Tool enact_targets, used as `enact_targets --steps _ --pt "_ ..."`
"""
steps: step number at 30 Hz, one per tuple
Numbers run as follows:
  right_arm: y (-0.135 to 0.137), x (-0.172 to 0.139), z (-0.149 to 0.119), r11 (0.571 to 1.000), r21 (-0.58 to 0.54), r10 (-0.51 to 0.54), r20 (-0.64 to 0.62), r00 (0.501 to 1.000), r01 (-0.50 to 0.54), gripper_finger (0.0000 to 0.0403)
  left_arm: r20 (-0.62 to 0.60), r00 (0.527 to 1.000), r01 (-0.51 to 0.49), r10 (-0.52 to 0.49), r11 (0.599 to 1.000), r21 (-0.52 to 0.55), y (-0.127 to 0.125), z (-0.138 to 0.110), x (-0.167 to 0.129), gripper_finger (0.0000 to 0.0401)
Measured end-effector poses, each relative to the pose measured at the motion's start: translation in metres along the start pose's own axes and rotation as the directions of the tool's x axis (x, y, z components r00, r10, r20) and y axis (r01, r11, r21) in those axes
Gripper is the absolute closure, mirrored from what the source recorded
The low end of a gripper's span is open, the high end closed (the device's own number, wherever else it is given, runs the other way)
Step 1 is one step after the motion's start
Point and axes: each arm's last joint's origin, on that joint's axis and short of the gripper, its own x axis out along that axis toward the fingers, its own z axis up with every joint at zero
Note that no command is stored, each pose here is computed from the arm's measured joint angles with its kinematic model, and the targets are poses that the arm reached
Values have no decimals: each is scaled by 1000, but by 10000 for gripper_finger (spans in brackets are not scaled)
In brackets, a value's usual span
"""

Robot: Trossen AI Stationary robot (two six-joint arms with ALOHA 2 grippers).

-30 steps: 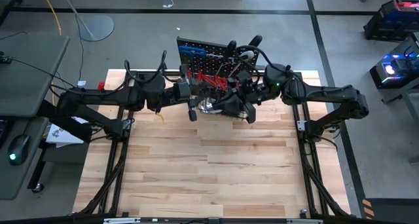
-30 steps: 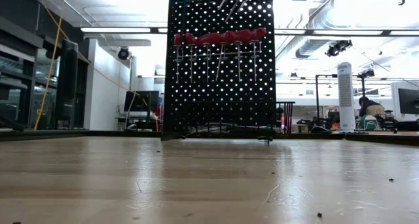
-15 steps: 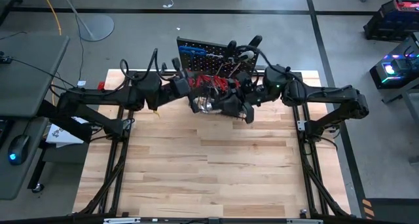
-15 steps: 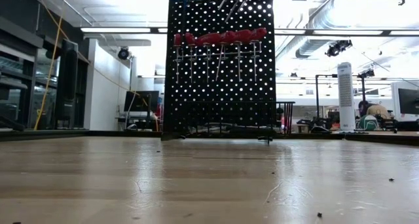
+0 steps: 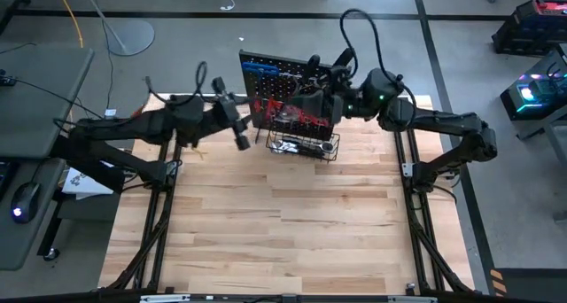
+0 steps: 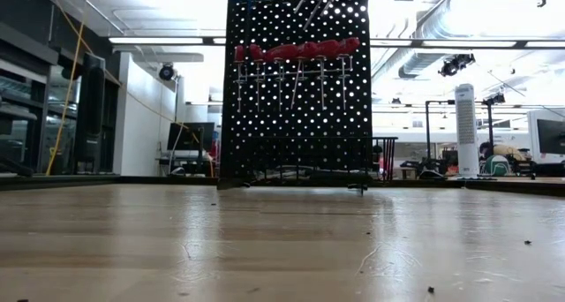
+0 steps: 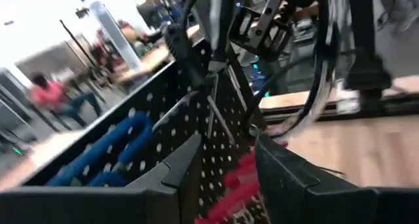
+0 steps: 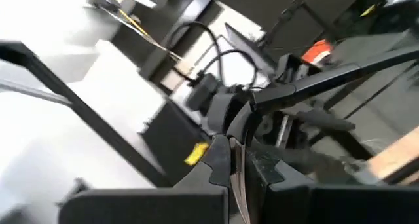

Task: Hang tools onto peg board
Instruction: Put the safety goggles into the wire basket on the peg board

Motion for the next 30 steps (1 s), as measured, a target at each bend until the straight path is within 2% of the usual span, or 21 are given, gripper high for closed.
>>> enact_targets --steps 2,6,9,12,14,17,19,21,24,28,30 --pt "-4 0 4 998 55 28 -12 1000 -27 402 1 999 33 -33 997 -64 8 -1 -10 274" --pt "-11 -2 4 989 138 65 -127 990 -47 402 56 988 152 -145 977 -153 21 -1 -25 274" --pt "-13 -4 0 990 126 93 -228 969 -65 402 99 975 216 -200 959 -185 29 0 -34 274" --pt "-10 -6 -15 991 110 108 -369 923 -72 402 94 966 254 -239 944 -210 32 -3 -39 274" --pt "-9 -9 -29 994 107 70 -469 880 -22 402 64 961 275 -267 933 -231 33 -7 -41 274" --pt "-12 -19 -47 992 73 -43 -585 810 106 402 11 950 304 -312 916 -261 30 -13 -42 274" --pt "-12 -25 -51 987 34 -106 -608 787 159 402 -10 941 322 -338 905 -279 27 -17 -41 274" --pt "-9 -30 -50 986 13 -123 -616 778 166 402 -11 932 344 -363 893 -289 23 -22 -38 274" --pt "0 -42 -44 988 -14 -131 -607 784 154 402 2 925 362 -379 881 -304 17 -29 -33 274" --pt "13 -70 -35 976 -58 -200 -600 774 208 402 63 916 394 -397 857 -331 12 -33 -29 274" --pt "21 -82 -28 970 -93 -240 -555 797 227 402 98 915 399 -391 850 -343 11 -33 -27 274"
